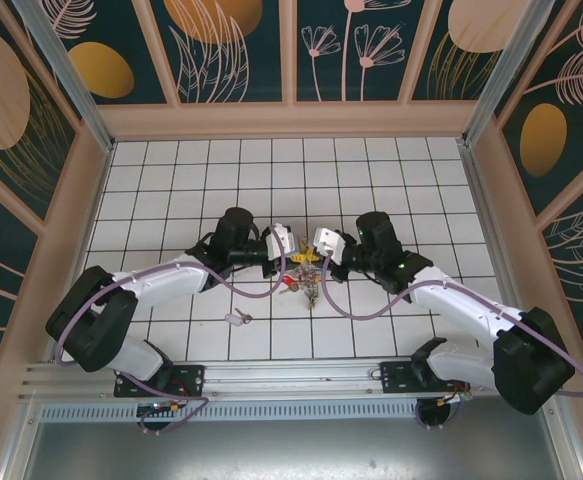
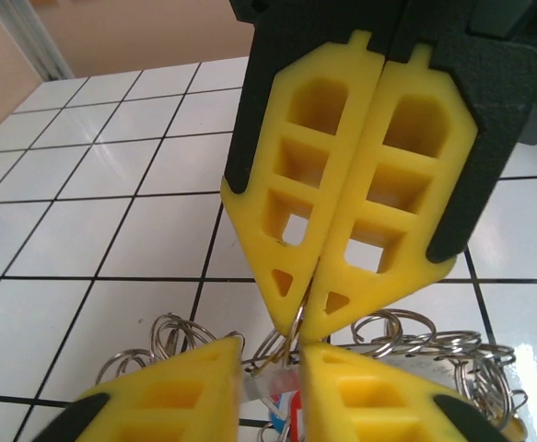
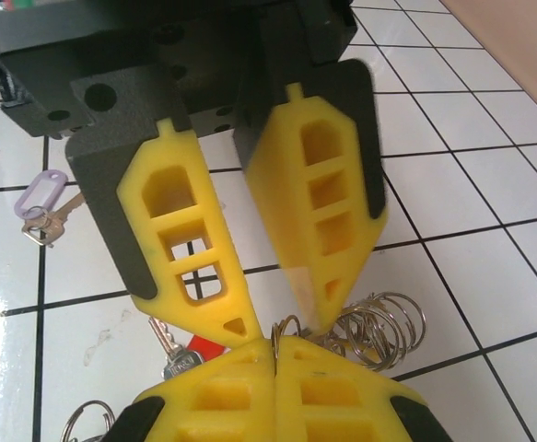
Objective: Put the keys on the keyring
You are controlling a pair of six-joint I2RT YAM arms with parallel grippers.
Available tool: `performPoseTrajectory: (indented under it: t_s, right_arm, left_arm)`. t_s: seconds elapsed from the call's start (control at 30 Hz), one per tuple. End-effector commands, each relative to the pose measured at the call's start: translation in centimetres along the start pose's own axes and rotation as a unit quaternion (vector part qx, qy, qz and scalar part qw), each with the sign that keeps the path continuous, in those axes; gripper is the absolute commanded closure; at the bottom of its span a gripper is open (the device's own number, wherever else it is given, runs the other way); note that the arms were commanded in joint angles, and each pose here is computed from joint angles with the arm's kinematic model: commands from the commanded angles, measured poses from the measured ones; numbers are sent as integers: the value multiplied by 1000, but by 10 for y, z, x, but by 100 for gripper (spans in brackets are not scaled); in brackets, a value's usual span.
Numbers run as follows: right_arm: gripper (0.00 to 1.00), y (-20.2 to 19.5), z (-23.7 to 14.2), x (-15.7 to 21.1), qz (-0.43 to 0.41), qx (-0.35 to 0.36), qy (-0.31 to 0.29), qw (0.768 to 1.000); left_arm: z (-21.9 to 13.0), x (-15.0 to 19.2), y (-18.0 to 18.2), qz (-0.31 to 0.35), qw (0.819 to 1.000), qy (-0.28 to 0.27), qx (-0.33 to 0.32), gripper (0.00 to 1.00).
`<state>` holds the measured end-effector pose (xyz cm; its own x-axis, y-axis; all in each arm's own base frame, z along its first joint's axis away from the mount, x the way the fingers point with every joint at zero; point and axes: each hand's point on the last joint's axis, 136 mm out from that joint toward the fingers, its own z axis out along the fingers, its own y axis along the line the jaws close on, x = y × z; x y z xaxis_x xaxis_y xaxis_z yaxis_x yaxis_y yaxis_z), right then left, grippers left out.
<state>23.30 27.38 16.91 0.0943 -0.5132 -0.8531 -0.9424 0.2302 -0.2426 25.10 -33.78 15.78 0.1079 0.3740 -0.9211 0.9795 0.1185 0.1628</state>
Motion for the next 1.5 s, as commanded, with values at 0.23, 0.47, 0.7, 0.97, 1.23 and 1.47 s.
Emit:
performPoseTrajectory:
  t_s: [0.23,0.47,0.7,0.97,1.23,1.47]
  right_arm:
    - [100,-7,2,-14,-15,12,-8,1000]
    - [93,-3,-10,3,-10,2,38,999]
    - [73,-5,-23,0,19,-22,43,999]
    - [71,-1,-29,-9,33,-58,37,997]
    - [67,8,-21,-6,59,-105,50,991]
    - [70,-4,-20,9,67,-71,76,992]
  left_arm:
    - [8,-11,-3,10,1000,-11,16,100]
    - [1,-9,-2,6,1000,-8,-4,100]
    - [2,-7,-2,-2,1000,-6,-4,100]
    - [-5,-19,-7,26,999,-28,0,100]
    - [-7,-22,-8,30,999,-33,0,100]
    - [-7,-19,-9,28,999,-30,-1,100]
